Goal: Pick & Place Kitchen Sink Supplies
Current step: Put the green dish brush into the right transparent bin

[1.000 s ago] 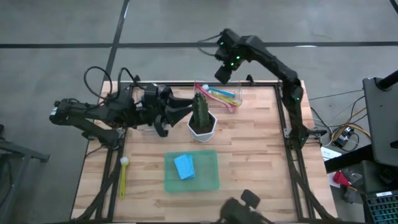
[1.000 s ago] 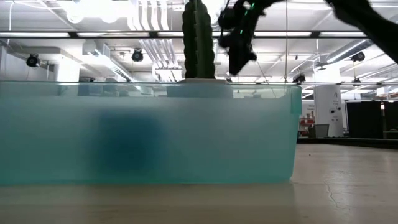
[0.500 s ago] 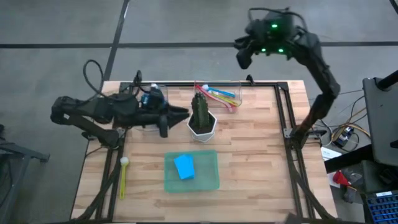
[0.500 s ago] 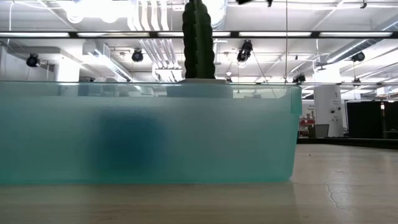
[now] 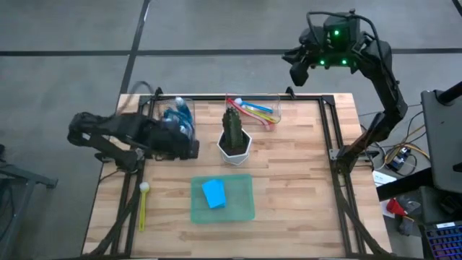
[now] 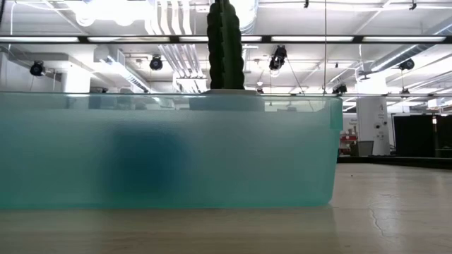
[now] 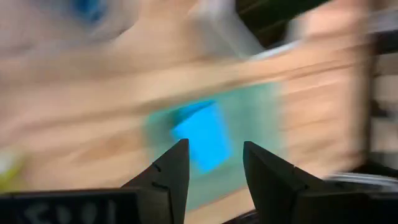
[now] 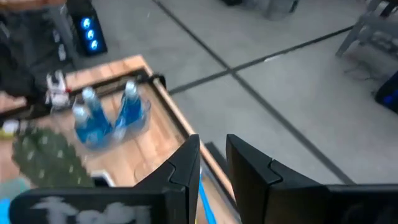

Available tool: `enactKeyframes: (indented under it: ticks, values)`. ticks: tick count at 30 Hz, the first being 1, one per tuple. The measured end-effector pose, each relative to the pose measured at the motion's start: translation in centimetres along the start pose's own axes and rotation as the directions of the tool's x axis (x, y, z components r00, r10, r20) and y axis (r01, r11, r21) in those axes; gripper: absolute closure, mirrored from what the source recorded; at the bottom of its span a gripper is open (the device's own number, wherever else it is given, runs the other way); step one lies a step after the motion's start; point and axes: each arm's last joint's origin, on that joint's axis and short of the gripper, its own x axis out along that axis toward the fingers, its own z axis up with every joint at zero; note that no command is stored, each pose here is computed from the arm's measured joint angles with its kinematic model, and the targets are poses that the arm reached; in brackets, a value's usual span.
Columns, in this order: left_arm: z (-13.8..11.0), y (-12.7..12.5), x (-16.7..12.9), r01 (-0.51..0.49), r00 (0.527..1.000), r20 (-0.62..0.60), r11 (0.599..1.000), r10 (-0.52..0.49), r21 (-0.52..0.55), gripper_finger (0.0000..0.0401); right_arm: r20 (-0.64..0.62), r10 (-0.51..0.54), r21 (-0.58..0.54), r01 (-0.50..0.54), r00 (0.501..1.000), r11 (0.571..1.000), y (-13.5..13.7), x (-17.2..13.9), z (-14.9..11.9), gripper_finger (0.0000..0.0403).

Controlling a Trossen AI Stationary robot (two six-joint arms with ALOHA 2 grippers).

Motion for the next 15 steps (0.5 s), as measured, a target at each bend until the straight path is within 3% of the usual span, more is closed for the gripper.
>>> enactKeyframes:
  ticks: [3, 10, 15]
  values:
    - [-0.6, 0.3, 1.7, -0.200, 0.978, -0.073, 0.979, 0.197, -0.032, 0.0248, -0.055, 0.011, -0.014, -0.011, 0.998, 1.000, 0.1, -0.1, -0.5, 0.0321]
    - [-2.5, -0.2, 6.0, -0.371, 0.910, -0.215, 0.928, 0.355, -0.037, 0.0212, -0.103, 0.036, 0.007, -0.035, 0.994, 0.999, 0.2, -0.5, -1.1, 0.0312]
    - [-4.0, 0.7, 8.8, -0.496, 0.848, -0.224, 0.868, 0.480, -0.017, 0.0193, -0.098, 0.048, 0.039, -0.044, 0.994, 0.998, 0.4, -0.7, -1.1, 0.0317]
